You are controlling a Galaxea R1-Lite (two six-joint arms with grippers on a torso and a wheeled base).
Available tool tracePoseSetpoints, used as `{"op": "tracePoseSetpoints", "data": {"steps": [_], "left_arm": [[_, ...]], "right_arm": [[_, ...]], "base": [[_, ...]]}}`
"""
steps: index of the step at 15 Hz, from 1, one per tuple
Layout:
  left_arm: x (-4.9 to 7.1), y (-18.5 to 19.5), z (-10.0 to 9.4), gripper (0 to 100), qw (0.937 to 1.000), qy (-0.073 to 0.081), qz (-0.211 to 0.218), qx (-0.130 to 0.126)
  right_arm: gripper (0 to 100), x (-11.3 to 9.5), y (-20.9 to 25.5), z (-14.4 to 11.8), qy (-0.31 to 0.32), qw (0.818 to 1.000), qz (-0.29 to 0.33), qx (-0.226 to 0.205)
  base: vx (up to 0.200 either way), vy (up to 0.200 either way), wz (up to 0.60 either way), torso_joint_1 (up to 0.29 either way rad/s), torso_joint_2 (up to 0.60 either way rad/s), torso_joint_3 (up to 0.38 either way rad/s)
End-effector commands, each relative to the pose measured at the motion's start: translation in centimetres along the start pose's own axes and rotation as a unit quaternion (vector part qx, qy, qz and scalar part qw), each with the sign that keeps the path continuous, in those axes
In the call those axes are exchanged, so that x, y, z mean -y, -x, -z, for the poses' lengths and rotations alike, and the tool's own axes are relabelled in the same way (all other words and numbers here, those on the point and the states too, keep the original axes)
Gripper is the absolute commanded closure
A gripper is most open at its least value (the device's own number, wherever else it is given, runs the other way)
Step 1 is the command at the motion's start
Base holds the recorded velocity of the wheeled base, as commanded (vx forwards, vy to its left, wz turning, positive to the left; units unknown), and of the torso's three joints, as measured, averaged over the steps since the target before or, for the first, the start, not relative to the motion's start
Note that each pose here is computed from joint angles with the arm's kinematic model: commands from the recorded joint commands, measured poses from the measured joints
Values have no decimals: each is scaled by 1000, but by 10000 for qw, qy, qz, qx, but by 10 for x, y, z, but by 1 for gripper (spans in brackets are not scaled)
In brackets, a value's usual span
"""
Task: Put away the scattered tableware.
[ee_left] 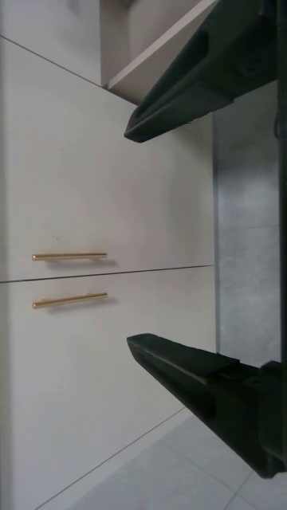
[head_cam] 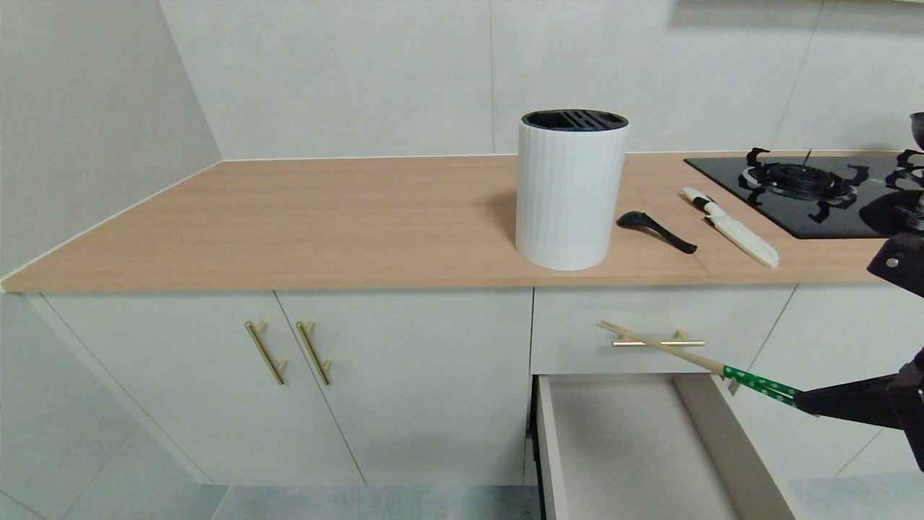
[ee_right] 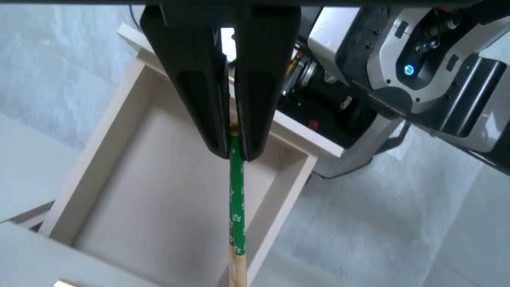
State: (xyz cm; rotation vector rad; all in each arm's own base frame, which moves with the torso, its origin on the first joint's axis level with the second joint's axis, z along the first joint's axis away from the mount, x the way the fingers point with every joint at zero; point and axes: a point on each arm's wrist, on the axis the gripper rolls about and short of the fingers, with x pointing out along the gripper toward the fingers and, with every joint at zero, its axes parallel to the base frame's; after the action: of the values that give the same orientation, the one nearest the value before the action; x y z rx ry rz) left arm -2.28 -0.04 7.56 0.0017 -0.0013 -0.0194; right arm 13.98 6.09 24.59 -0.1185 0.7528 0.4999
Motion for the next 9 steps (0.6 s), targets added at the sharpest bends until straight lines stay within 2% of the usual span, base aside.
{"op": "tracePoseSetpoints", "data": {"steps": [1,6,9], "left_arm": [[0,0,0,0,10000,1,-5,1],[0,0,0,0,10000,1,3,1],[0,0,0,0,10000,1,3,1]], "right_arm": [[100,1,-9,-1,-19,9999,-5,-170],[100,2,-16,-1,-34,9996,1,-292],[100,2,-16,-2,-34,9996,1,-292]], "base": [[0,0,0,0,0,0],[0,0,0,0,0,0],[0,0,0,-105,290,172]]}}
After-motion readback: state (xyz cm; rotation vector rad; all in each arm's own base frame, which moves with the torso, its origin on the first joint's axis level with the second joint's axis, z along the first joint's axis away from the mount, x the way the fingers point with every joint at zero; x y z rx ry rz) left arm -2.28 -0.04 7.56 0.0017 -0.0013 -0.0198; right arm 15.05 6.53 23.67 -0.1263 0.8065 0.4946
